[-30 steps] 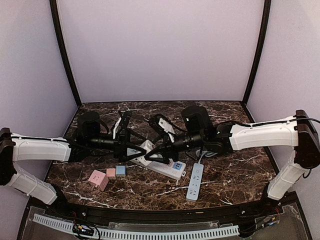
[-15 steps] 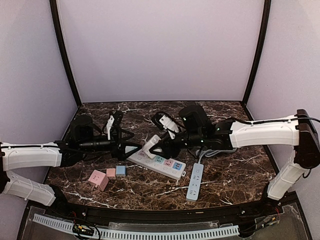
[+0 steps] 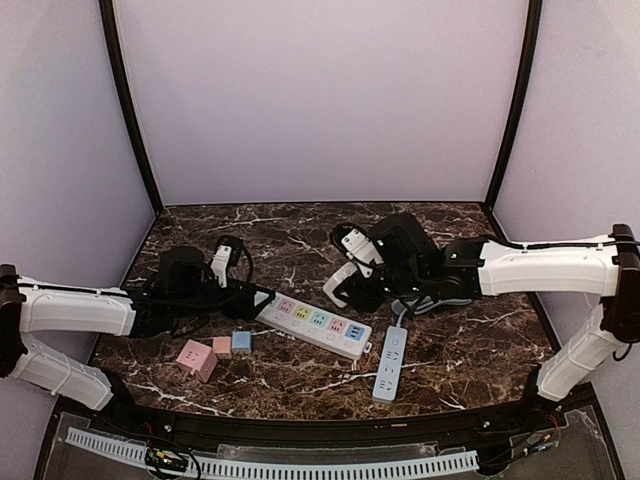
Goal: Insert the plug
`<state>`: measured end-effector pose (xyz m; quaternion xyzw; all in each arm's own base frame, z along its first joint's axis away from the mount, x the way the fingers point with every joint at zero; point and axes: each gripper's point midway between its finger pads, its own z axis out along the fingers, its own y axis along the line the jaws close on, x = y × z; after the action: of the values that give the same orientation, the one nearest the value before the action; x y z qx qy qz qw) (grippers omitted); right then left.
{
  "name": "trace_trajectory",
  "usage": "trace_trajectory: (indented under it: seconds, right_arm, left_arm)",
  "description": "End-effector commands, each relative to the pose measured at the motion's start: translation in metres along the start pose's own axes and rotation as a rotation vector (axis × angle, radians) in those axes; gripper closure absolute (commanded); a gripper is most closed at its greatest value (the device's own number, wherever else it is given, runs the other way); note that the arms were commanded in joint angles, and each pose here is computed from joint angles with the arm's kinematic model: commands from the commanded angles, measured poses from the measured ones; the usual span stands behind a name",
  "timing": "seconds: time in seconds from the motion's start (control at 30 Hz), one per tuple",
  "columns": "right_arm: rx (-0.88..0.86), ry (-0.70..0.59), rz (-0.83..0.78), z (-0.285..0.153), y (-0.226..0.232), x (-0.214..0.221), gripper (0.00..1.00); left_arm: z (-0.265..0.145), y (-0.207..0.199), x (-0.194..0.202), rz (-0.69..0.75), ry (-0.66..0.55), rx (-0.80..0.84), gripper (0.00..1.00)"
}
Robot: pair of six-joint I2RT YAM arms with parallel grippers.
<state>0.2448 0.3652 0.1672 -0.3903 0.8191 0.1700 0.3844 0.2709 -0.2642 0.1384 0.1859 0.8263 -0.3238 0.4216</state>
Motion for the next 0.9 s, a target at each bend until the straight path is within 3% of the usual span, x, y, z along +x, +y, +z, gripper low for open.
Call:
trace_trajectory:
  seconds: [0.0,0.37,0.67,0.87]
  right_arm:
    - [0.191,-0.041,-0.019,-0.011,-0.033,-0.009,1.00]
    - [0.476,0.176,0.028,0.024,-0.092,0.040,1.00]
    - [0.389,0.339,-0.049,0.059,-0.078,0.080,1.00]
    - [0.241,0.358,-0.060,0.064,-0.053,0.087,1.00]
  left_arm:
    - [0.006,0.019,0.024,-0.142,0.045,-0.129,0.17]
    - [0.017,0.048,0.063,-0.236,0.105,-0.288,0.39]
    - [0.039,0.053,0.074,-0.233,0.114,-0.286,0.46]
    - [0.055,0.054,0.074,-0.194,0.126,-0.279,0.47]
